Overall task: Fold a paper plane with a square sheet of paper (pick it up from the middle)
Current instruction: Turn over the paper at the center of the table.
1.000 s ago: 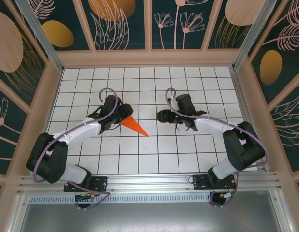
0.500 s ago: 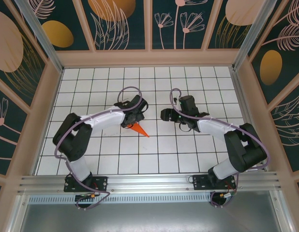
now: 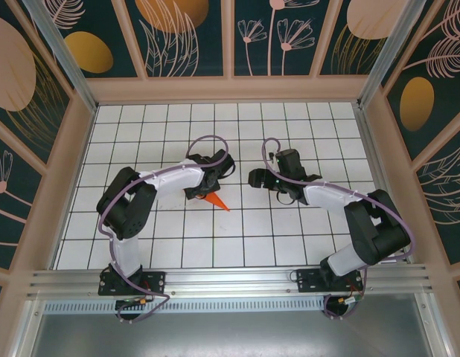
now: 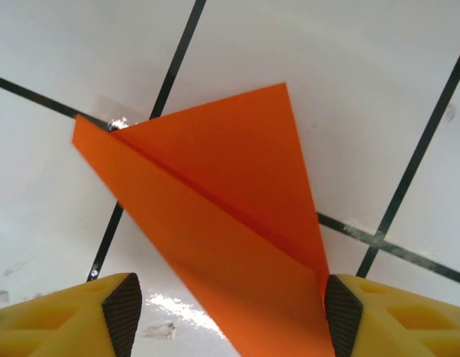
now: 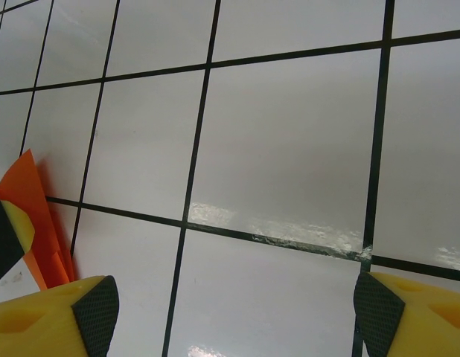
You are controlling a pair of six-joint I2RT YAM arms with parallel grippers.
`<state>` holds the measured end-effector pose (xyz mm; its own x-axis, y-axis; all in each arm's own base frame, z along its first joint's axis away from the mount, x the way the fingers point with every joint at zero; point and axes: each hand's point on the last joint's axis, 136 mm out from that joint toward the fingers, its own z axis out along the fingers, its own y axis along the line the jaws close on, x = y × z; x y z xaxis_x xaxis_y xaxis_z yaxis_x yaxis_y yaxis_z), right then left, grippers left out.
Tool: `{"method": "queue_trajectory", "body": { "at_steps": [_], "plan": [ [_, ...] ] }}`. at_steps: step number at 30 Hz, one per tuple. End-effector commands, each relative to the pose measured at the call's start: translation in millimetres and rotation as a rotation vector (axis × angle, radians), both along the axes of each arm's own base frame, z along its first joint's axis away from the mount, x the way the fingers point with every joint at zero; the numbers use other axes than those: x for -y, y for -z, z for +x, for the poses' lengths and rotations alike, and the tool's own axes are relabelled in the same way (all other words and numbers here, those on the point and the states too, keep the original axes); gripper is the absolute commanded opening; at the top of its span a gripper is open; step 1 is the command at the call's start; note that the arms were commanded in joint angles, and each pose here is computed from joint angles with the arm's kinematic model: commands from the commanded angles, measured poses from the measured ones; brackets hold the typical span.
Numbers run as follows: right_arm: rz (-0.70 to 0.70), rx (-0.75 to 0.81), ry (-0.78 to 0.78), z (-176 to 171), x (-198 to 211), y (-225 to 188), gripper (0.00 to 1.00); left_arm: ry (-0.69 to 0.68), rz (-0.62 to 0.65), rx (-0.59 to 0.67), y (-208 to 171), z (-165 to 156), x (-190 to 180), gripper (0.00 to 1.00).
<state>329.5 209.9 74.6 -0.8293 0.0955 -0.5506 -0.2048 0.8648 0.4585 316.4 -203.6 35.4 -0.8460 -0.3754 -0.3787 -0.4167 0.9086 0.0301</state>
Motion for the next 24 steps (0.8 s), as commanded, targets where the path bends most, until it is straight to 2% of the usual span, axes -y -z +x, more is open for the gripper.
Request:
{"method": "queue_trajectory", "body": {
  "at_steps": [1,8,18,21,24],
  "plan": [
    [-0.008,0.008,0.034,4,6,0,0.85,-0.018,0.042,-0.037,3,-9,-7,0.67],
    [-0.01,0.002,0.035,4,6,2,0.84,-0.054,0.023,-0.013,-5,-11,-9,0.6],
    [-0.015,-0.011,0.038,4,6,6,0.84,-0.096,-0.042,0.014,-6,-15,-7,0.41],
    [-0.016,-0.015,0.038,4,7,7,0.84,-0.099,-0.042,0.015,-6,-16,-7,0.33],
    [-0.019,-0.016,0.039,4,7,7,0.84,-0.104,-0.047,0.022,-8,-15,-8,0.2]
  ]
}}
